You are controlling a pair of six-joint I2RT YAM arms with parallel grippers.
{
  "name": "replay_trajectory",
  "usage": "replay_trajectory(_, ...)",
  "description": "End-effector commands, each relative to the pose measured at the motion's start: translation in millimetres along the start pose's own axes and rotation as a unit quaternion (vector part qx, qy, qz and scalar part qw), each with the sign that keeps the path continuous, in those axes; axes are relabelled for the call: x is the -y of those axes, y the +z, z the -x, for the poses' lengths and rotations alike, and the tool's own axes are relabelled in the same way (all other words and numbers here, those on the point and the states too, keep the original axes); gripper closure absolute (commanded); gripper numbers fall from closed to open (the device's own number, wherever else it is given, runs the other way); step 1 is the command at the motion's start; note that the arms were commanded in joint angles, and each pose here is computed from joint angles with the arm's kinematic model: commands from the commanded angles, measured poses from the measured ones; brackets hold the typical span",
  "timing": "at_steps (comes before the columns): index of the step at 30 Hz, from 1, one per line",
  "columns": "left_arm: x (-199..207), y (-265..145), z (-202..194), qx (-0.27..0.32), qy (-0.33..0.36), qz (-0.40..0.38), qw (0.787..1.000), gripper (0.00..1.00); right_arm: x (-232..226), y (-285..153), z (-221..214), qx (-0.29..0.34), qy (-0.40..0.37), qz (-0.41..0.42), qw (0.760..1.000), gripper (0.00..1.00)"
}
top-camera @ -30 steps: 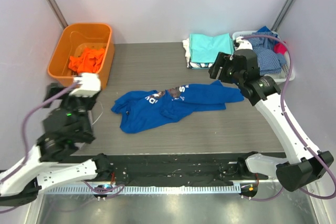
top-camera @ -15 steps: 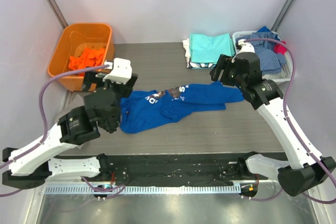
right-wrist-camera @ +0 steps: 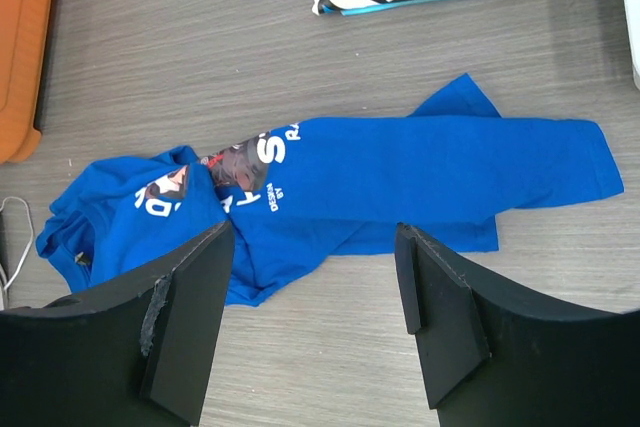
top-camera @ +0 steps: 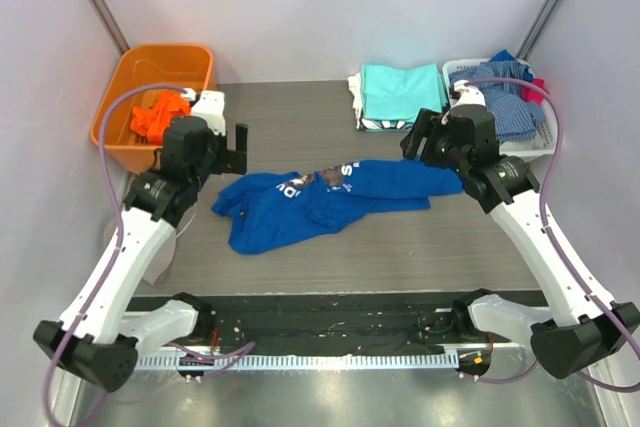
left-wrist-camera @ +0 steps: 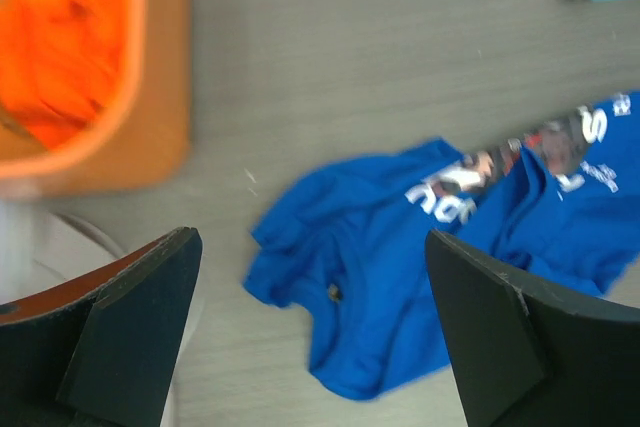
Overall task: Fold and stack the t-shirts
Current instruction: Flatten the tshirt out
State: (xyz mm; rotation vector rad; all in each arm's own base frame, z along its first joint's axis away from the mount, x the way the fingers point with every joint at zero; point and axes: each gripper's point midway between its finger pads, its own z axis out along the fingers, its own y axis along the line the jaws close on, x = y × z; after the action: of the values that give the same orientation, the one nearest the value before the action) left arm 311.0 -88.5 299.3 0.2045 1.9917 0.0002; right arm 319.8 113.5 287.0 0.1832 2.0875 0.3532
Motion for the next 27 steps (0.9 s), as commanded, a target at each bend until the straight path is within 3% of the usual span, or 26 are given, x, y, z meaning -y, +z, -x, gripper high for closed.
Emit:
replay_trajectory(1,37.1,18.9,-46.4,-0.086,-0.112,-0.157,0.978,0.0,-0.7,-8.9,3.2,0.015,0.012,0.008,1.0,0.27)
replay_trajectory(5,35.4,25.6,-69.6,-0.098,-0.151,-0.155,0.971,0.0,5.8,-3.0,-8.9,0.003,0.014,-0.002,1.0,0.27)
replay_trajectory(14,36.3,18.3,-76.7,-0.092,-0.162,-0.156,0.97,0.0,37.7,36.0,-77.1,-0.066,0.023,-0.056,0.996,0.27)
replay_trajectory(21,30.1,14.4,-80.0,-0.089,-0.158,-0.14,0.973,0.0,-5.9,62.5,-117.6,-0.143,0.007,0.03,0.989,0.32)
replay_trajectory(24,33.1,14.3,-81.5,-0.09,-0.163,-0.147,0.971,0.0,-20.8,66.6,-121.8,-0.139,-0.034,0.014,0.99,0.3)
replay_trajectory(27,37.4,17.1,-86.8,-0.097,-0.171,-0.154,0.968,0.0,-11.7,69.5,-119.9,-0.13,-0.028,-0.018,0.991,0.26)
